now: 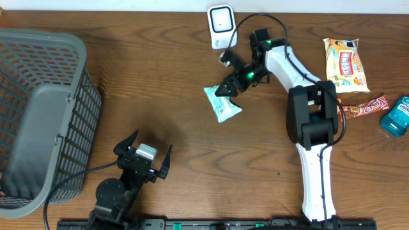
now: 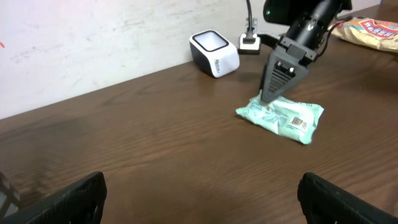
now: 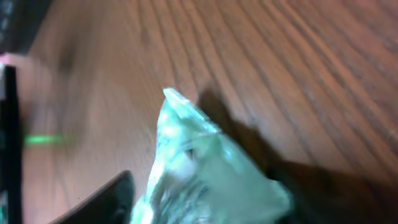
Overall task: Scan the item barcode
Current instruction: 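Rotate the mint packet upright and raise it toward the scanner, then hold the mint packet end over the scanner window with the right gripper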
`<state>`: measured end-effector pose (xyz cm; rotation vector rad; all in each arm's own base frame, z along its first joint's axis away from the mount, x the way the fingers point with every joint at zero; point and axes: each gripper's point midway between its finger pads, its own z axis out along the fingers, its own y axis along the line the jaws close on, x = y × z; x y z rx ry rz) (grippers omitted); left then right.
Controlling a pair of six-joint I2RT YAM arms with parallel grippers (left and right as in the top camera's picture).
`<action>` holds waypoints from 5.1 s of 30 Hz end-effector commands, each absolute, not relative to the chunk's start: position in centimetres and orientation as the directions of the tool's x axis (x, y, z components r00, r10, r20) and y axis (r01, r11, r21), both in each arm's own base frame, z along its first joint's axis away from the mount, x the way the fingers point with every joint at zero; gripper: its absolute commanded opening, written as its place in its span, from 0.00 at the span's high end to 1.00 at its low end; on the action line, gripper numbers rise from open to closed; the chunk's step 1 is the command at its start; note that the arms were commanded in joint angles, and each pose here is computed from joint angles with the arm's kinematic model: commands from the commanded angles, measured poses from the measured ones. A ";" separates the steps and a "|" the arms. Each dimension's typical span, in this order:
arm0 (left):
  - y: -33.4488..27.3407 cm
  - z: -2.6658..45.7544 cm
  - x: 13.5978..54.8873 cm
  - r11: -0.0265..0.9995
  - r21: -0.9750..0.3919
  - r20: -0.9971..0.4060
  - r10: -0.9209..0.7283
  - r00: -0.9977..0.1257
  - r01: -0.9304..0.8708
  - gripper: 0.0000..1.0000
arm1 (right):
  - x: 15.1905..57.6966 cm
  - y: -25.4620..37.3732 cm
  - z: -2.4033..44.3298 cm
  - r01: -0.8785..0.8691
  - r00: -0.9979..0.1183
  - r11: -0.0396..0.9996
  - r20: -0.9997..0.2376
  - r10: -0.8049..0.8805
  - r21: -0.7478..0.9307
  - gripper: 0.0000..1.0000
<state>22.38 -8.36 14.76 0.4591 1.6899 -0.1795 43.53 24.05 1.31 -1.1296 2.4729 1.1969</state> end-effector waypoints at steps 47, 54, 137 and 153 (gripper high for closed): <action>-8.5 13.4 22.2 0.904 0.121 -0.969 0.197 -0.147 0.410 0.02 | 35.4 19.7 29.5 -0.580 -0.814 0.507 -0.428 -0.392 0.638 0.98; -8.5 13.4 22.2 0.904 0.121 -0.970 0.196 -0.147 0.410 0.02 | 30.6 22.9 31.9 -0.647 -0.761 0.511 -0.439 -0.478 0.565 0.98; -8.5 13.4 22.2 0.904 0.121 -0.969 0.197 -0.147 0.410 0.02 | 63.8 29.7 11.9 -0.326 -0.253 0.616 -0.561 -0.788 -0.718 0.98; -8.5 13.4 22.2 0.904 0.121 -0.969 0.197 -0.147 0.410 0.02 | 66.1 30.2 18.4 -0.162 -0.022 0.395 -0.396 -0.918 -0.904 0.98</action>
